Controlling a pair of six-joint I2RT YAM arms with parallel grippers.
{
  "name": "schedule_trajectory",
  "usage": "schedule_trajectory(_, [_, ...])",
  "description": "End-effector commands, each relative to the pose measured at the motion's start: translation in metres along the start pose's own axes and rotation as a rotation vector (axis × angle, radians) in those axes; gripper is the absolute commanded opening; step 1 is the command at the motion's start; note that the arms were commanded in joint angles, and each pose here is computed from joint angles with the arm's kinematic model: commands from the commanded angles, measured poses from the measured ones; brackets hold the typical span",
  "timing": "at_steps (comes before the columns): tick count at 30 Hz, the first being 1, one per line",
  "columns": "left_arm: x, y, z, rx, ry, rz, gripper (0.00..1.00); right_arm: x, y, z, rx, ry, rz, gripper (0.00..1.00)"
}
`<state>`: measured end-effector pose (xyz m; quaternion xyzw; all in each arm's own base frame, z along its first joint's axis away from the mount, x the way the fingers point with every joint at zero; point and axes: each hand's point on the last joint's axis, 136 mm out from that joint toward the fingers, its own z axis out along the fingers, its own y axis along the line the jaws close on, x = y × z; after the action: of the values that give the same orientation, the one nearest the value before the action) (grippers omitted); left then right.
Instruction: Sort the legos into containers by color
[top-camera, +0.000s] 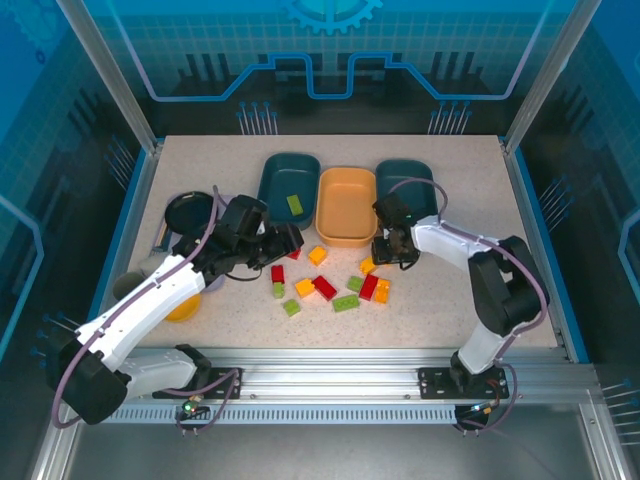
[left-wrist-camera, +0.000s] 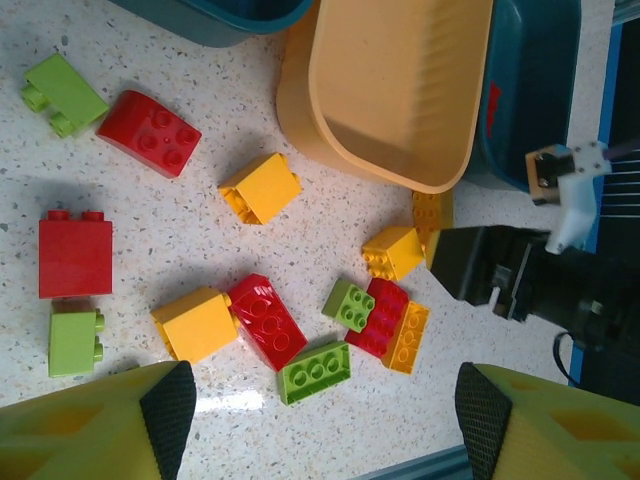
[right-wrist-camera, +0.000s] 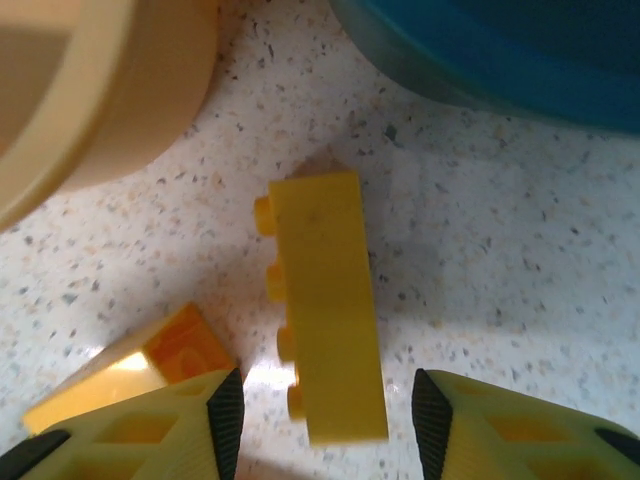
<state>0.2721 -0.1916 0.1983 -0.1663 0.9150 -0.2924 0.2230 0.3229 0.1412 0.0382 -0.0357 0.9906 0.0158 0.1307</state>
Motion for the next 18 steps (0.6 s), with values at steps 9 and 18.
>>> schedule_trajectory(9, [0.005,-0.009,-0.006,0.041,-0.002,0.0,0.73,-0.019,-0.002,0.015,0.017,-0.014,-0.015,0.29])
schedule_trajectory(18, [-0.007,-0.029,-0.019,0.098,-0.049,0.012,0.73,-0.002,0.009,-0.064,-0.022,-0.122,-0.061,0.16])
